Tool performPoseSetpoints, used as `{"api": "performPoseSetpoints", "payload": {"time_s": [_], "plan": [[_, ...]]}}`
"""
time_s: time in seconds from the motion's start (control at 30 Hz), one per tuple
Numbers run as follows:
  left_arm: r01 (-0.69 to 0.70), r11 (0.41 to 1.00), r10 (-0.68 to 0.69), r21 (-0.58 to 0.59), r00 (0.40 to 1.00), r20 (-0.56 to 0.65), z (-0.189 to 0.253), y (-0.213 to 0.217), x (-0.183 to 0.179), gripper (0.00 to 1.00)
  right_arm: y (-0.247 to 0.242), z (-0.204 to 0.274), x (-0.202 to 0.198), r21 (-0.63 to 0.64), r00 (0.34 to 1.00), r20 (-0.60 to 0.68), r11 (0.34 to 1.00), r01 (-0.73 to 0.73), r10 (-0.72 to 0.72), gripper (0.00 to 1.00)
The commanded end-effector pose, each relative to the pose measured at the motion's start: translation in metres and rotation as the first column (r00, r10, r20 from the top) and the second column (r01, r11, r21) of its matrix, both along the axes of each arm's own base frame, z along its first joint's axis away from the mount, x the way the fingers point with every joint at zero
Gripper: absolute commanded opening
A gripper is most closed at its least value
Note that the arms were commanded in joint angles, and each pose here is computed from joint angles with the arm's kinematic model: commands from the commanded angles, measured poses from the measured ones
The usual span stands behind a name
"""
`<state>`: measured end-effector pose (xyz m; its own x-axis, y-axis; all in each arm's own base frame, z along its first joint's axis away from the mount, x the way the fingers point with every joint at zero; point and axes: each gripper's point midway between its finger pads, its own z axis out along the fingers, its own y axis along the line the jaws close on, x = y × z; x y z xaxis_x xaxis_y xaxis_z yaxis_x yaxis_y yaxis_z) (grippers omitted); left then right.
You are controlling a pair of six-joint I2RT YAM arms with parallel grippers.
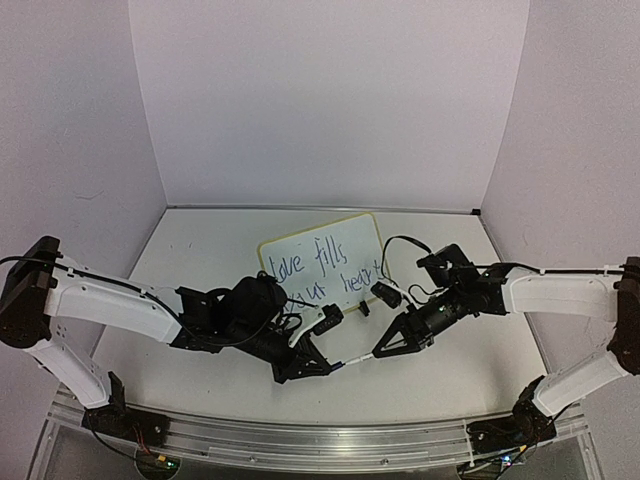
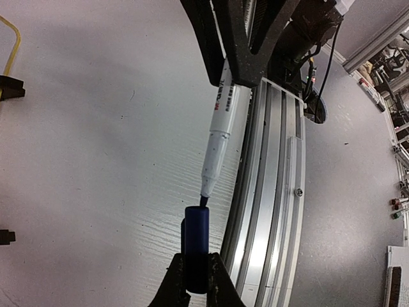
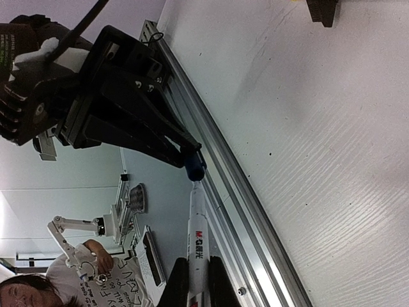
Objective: Write a sentence on the whiteboard
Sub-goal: Insert the whiteboard marker without the cap into the pen cap.
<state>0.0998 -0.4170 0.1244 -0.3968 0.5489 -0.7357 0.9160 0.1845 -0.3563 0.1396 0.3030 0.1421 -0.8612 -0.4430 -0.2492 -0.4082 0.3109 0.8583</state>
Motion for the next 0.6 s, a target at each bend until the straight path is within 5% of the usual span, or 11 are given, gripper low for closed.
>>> {"api": "performPoseSetpoints", "payload": {"time_s": [0.0, 0.57], "plan": [[0.039, 0.998, -0.037, -0.054, 0.998, 0.044, 0.023, -0.009, -0.001, 0.00, 0.007, 0.013, 0.000, 0.053, 0.999, 0.026, 0.998, -0.038, 0.036, 0.00], [0.069, 0.993, -0.065, -0.098, 0.997, 0.040, 0.039, -0.008, -0.008, 0.00, 0.007, 0.013, -0.002, 0.060, 0.999, 0.025, 0.997, -0.046, 0.045, 0.00]]}}
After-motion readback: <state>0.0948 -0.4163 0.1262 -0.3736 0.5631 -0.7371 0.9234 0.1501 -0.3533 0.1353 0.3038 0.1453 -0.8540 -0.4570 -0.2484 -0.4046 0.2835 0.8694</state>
